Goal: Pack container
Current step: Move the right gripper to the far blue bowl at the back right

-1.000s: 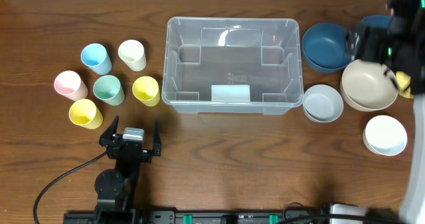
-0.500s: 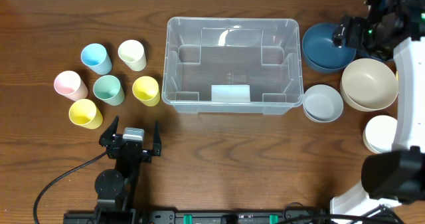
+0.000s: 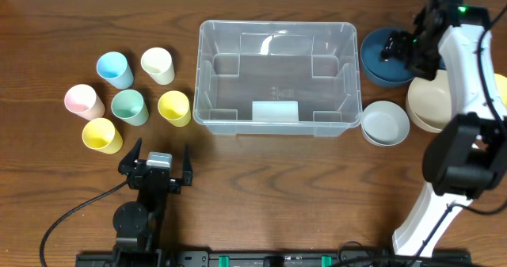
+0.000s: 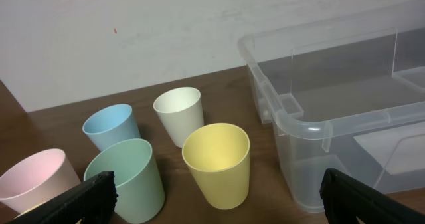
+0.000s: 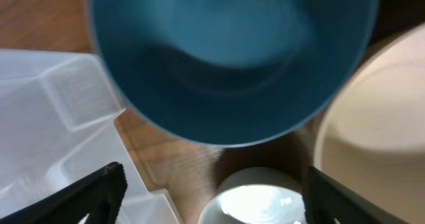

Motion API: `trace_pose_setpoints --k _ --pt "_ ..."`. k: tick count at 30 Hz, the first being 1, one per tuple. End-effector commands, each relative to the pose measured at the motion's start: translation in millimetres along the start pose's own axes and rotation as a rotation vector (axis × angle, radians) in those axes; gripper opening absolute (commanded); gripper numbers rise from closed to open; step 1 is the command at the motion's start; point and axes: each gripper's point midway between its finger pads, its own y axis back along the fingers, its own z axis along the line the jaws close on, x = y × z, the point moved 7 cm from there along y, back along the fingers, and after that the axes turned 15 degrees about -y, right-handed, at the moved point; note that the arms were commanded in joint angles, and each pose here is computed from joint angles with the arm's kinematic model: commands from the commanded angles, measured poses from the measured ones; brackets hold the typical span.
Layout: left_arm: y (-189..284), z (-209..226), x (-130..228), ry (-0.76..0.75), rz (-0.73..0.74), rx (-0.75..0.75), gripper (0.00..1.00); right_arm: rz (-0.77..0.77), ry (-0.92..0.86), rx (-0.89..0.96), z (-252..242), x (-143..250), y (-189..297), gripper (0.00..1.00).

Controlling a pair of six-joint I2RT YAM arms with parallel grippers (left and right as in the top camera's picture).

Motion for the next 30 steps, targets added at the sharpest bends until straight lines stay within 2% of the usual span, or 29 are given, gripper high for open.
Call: trace_pose_setpoints --k 1,6,10,12,23,30 --pt "-1 -6 11 -0.001 0.037 0.029 0.98 0.015 -0.135 -0.004 11 4 -7 0.84" --pt "-1 -6 11 -0.001 0.037 0.029 0.98 0.024 -0.159 0.005 20 12 -12 0.82" --pt "-1 -6 11 -0.001 0.037 0.029 0.98 0.019 -0.242 0.022 24 18 -14 0.68" --pt "-1 -6 11 -0.001 0.037 0.029 0.98 0.027 -0.290 0.031 25 23 -18 0.64" --pt "-1 -6 11 -0.001 0.037 0.029 0.98 0.039 -0.505 0.140 4 37 -46 0.66" --pt "-1 -6 11 -0.001 0.037 0.029 0.98 0.014 -0.519 0.107 1 36 -67 0.65"
